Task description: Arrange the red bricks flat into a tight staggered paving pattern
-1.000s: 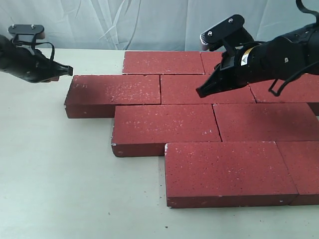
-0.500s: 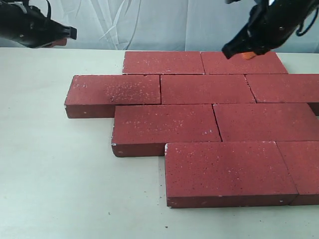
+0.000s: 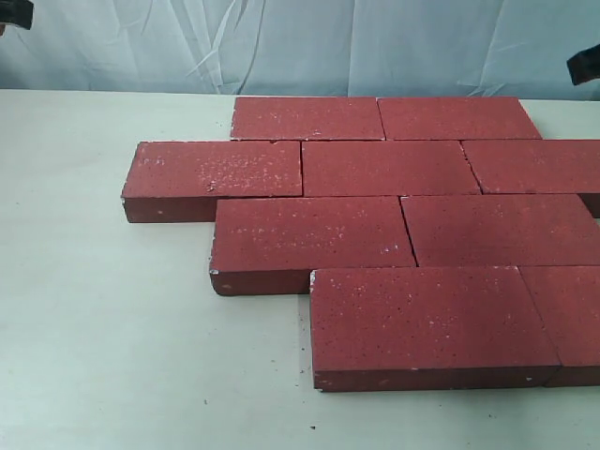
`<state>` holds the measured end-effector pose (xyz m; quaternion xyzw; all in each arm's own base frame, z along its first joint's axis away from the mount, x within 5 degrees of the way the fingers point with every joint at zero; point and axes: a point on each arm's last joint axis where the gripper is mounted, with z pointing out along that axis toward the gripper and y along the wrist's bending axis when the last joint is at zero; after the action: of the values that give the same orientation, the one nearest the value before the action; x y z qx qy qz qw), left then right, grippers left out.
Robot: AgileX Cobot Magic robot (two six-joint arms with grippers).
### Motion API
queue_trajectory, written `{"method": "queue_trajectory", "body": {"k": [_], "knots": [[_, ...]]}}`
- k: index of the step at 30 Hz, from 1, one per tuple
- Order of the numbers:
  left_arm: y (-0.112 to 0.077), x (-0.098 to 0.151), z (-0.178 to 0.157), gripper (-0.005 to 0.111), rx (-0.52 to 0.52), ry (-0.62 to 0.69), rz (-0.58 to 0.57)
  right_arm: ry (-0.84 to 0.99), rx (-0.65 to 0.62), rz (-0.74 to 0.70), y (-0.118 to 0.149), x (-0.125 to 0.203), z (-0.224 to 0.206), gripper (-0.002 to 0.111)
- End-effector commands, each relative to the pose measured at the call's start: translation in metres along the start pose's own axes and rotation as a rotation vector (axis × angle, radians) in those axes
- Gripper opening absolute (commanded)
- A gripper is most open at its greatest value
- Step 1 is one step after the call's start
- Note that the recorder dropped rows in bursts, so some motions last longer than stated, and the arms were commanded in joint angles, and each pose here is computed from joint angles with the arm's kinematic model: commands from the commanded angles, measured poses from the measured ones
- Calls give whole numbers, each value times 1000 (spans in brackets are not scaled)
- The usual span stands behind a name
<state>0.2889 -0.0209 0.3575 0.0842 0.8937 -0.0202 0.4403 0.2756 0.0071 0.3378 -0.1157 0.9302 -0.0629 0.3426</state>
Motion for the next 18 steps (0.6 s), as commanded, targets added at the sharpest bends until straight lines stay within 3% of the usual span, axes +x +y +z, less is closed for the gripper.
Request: {"method": "queue_trajectory", "body": {"k": [1, 9, 18], "knots": [[-4, 10, -29, 0, -3, -144, -48, -211, 44, 16, 1, 22, -25, -1], [-9, 36, -66, 0, -12, -292, -79, -440, 68, 63, 10, 59, -61, -1], [-16, 65, -103, 0, 0, -389, -107, -631, 60, 125, 21, 96, -74, -1]]}}
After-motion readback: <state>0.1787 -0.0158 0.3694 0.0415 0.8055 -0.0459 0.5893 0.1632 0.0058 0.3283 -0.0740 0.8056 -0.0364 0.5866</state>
